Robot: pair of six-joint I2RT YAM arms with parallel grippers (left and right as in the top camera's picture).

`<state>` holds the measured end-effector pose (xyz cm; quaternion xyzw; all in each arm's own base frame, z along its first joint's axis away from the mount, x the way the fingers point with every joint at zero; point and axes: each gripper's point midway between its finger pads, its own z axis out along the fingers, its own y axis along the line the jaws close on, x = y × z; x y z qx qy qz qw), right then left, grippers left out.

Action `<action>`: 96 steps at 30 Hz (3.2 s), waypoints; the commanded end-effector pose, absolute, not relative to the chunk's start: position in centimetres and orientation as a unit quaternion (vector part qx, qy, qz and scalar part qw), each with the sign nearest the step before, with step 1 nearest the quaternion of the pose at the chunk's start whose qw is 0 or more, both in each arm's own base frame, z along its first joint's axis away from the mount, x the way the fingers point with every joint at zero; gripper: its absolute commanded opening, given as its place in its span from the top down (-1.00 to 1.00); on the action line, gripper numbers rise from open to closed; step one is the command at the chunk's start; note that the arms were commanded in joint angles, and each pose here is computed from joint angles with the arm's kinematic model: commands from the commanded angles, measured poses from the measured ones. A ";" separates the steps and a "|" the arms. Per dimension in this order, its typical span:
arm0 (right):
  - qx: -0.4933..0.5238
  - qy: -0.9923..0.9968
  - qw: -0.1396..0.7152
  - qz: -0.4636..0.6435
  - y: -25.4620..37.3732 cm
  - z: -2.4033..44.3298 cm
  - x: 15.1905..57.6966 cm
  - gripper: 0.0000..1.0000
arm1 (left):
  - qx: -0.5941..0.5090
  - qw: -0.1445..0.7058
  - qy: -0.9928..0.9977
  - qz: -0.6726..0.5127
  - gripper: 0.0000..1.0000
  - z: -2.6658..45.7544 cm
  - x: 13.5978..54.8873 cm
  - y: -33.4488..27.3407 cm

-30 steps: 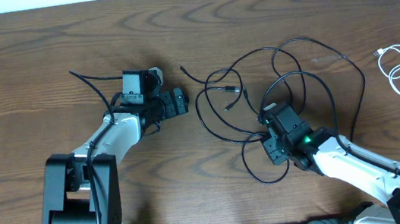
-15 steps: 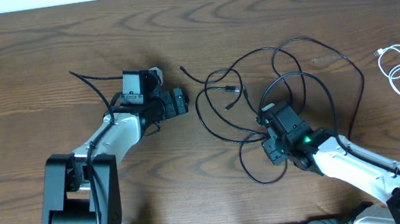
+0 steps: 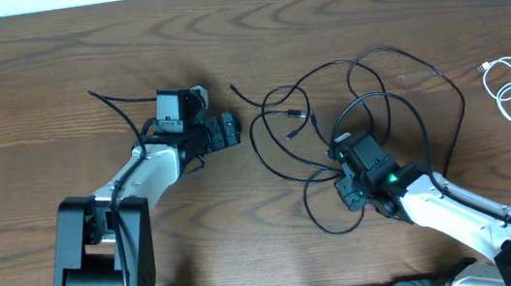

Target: Untangle cables

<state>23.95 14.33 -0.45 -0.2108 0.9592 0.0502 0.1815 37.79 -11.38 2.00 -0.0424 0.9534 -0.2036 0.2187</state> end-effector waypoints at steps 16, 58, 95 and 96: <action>-0.217 0.967 0.129 0.037 13.1 -2.2 21.5 0.98 | -0.044 0.220 0.953 -0.202 -0.96 2.1 37.7 -11.3; -0.216 0.968 0.125 0.029 12.8 -2.3 21.4 0.91 | -0.044 0.220 0.953 -0.202 -0.96 2.1 37.7 -11.3; -0.018 0.873 0.473 0.116 8.7 19.7 28.1 0.98 | -0.044 0.220 0.953 -0.202 -0.96 2.1 37.7 -11.3; 0.000 0.863 0.494 0.108 7.6 21.0 28.4 0.98 | -0.044 0.220 0.953 -0.203 -0.96 2.1 37.7 -11.3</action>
